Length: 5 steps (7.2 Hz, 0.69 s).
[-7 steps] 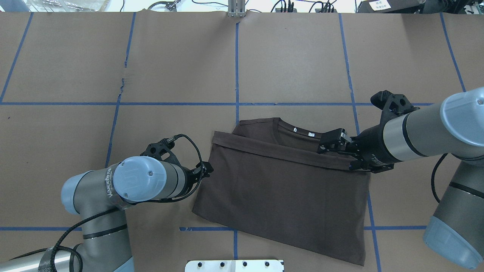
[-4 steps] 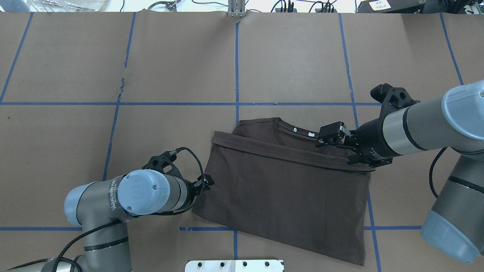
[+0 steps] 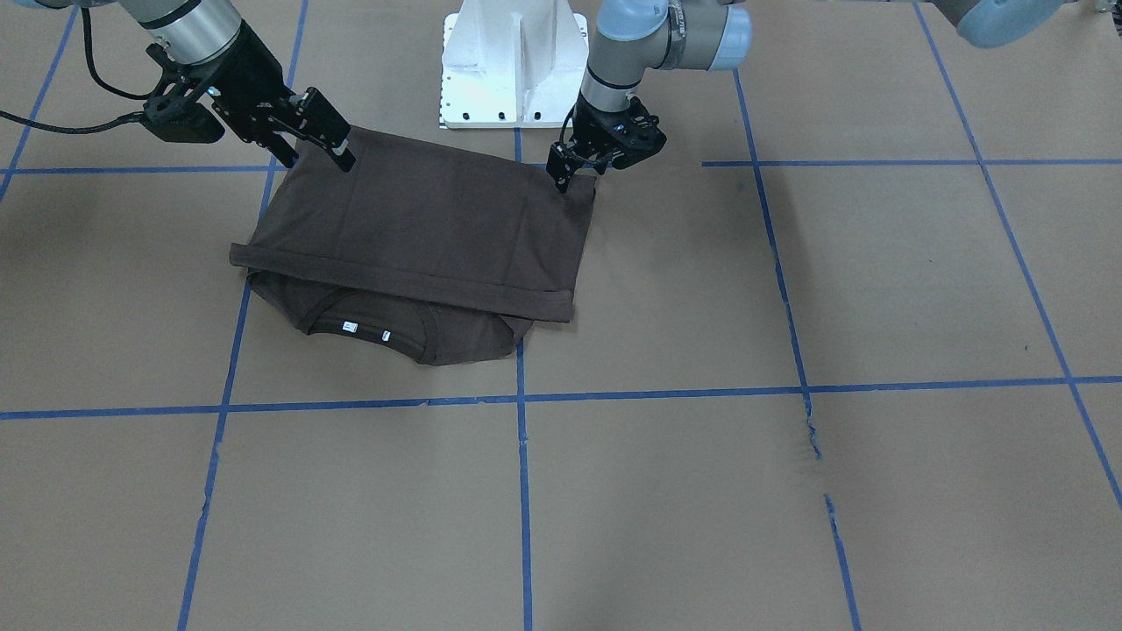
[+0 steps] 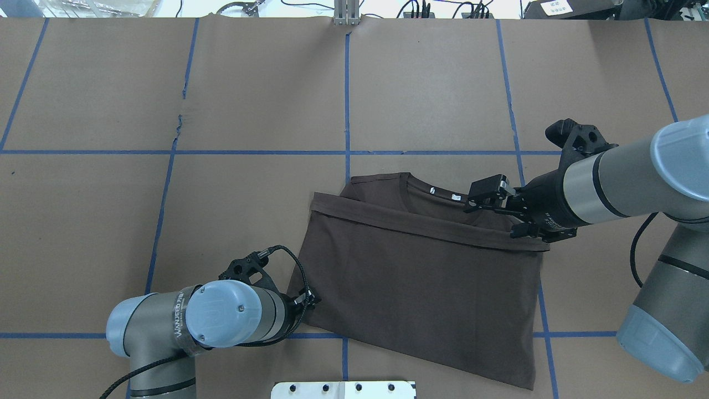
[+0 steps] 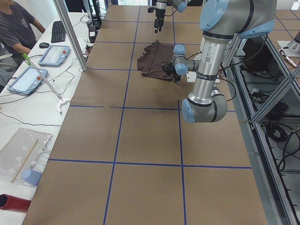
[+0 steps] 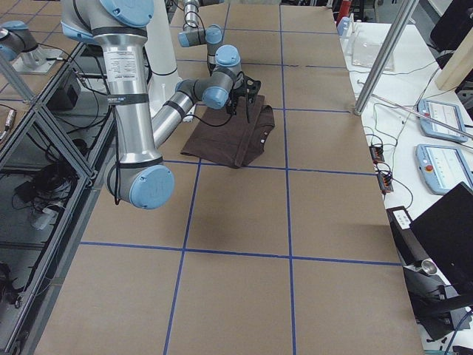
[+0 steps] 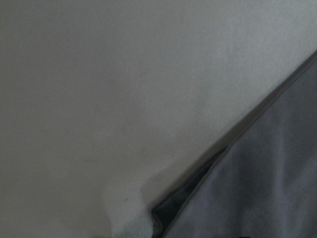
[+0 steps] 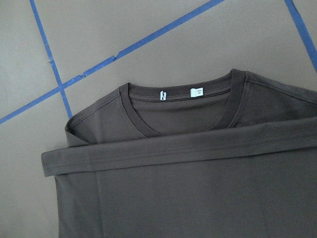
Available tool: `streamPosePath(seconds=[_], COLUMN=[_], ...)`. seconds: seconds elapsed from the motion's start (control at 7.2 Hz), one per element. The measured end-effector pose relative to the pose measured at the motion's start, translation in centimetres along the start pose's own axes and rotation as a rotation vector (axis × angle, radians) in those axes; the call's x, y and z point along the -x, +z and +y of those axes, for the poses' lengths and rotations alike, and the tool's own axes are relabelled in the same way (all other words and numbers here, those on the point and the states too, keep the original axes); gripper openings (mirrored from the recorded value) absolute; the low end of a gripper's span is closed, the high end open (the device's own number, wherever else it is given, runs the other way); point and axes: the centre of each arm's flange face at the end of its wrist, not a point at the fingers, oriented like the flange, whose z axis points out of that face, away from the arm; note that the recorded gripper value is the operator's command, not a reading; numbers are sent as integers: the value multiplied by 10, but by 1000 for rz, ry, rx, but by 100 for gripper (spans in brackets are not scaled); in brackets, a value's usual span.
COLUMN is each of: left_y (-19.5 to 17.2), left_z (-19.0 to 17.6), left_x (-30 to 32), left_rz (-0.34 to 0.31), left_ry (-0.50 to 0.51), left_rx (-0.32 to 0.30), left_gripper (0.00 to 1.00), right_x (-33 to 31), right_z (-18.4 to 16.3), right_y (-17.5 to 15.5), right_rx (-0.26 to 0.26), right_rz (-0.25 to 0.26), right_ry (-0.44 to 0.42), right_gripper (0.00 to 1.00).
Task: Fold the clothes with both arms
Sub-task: 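Rotate the folded shirt a quarter turn with both grippers, collar toward right gripper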
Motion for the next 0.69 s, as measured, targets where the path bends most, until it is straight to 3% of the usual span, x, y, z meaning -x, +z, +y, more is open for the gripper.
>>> streamPosePath(seconds=[0.14,0.69], left_y=[-1,-11], left_z=[3,-20], left_x=[-1,-12], left_rz=[3,26], left_ry=[-12,-33], left_rx=[4,-20], left_gripper=[1,0], right_x=[0,0], right_z=[0,0], right_y=[0,0], right_rx=[1,4], right_rz=[-1,-1], right_ry=[0,-1], right_gripper=[100,100])
